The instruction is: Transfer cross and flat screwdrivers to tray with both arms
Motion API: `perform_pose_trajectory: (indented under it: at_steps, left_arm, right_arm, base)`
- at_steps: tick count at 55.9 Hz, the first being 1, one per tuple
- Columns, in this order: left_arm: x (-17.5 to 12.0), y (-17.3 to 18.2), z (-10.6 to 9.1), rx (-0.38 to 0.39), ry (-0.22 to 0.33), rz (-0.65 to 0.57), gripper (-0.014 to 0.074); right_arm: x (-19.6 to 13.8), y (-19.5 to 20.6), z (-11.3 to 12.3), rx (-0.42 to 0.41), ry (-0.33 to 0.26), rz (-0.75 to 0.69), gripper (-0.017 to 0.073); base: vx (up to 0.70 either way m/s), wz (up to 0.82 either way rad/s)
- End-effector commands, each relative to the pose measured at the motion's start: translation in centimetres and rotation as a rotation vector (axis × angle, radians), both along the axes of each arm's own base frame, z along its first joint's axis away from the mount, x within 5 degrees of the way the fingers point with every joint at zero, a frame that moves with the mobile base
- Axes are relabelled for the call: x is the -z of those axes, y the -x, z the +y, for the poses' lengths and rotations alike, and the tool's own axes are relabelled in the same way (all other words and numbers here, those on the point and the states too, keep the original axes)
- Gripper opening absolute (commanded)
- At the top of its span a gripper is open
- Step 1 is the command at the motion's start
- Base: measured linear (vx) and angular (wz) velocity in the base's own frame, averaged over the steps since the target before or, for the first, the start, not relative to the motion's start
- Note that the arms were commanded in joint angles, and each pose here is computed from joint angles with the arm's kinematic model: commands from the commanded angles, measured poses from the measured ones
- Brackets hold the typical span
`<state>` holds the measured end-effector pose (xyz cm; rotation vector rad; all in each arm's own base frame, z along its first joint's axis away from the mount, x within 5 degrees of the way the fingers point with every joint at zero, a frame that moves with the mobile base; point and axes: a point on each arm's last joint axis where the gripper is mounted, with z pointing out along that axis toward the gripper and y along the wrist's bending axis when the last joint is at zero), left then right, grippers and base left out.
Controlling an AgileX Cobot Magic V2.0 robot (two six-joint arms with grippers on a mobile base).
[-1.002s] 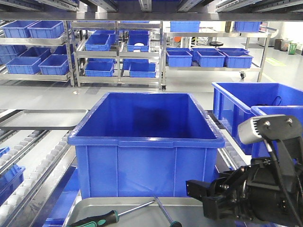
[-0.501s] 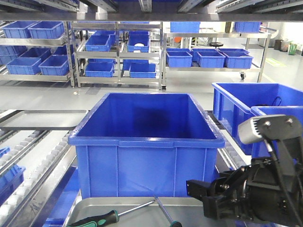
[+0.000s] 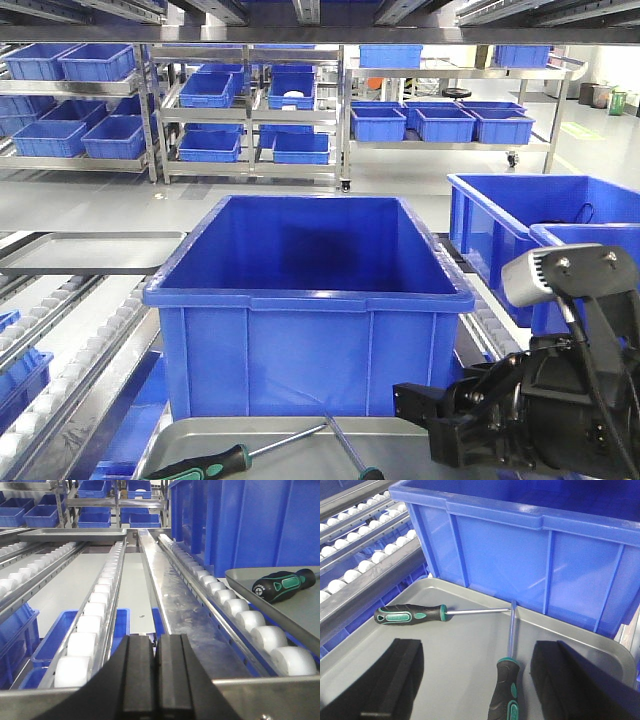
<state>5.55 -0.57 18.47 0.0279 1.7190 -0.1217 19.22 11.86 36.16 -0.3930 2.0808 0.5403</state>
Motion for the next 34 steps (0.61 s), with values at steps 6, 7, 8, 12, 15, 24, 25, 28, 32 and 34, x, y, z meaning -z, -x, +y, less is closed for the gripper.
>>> perform_pose_trajectory:
  at_steps: [6,7,8,12,15,24,25,28,32,34]
  left_arm:
    - [-1.6,0.0,0.0,-0.007,0.024,-0.103,-0.0006]
    - [-1.6,0.0,0.0,-0.007,0.024,-0.103,-0.0006]
    - [-1.6,0.0,0.0,-0.007,0.024,-0.103,-0.0006]
    - [-1.6,0.0,0.0,-0.007,0.024,-0.103,-0.0006]
    - [-1.6,0.0,0.0,-0.007,0.024,-0.103,-0.0006]
    - [-1.6,0.0,0.0,-0.007,0.024,-0.103,-0.0006]
    - [-1.6,0.0,0.0,-0.007,0.024,-0.103,-0.0006]
    - [-1.6,0.0,0.0,-0.007,0.024,-0.103,-0.0006]
    - [-1.6,0.0,0.0,-0.007,0.024,-0.103,-0.0006]
    - [-1.6,0.0,0.0,-0.007,0.024,-0.103,-0.0006]
  right_arm:
    - [-2.2,0.0,-0.2,0.014,-0.049,-0.117,0.0530]
    - [-2.2,0.0,-0.2,0.014,-0.049,-0.117,0.0530]
    - [-2.2,0.0,-0.2,0.014,-0.049,-0.117,0.0530]
    - [-2.2,0.3,-0.5,0.008,-0.013,-0.134,0.0528]
    - [-2.4,0.7,-1.2,0.016,0.033,-0.154,0.0519]
    - [-0.8,2.4,-4.7,0.156,-0.015,-0.210,0.0460]
    - [-0.3,2.7,-5.1,0.174,-0.028,-0.219,0.0450]
    - [1.3,3.8,-6.4,0.239,-0.051,-0.260,0.0418]
    - [3.3,5.4,-7.7,0.294,-0.071,-0.324,0.0376]
    - [4.2,6.5,-8.3,0.322,-0.084,-0.367,0.0348]
  base:
    - [0.00,0.00]
    - [0.00,0.00]
    - [0.00,0.00]
    - [0.00,0.00]
    - [0.00,0.00]
    - [0.00,0.00]
    - [0.00,0.00]
    - [0.00,0.00]
    - [0.00,0.00]
    - [0.00,0.00]
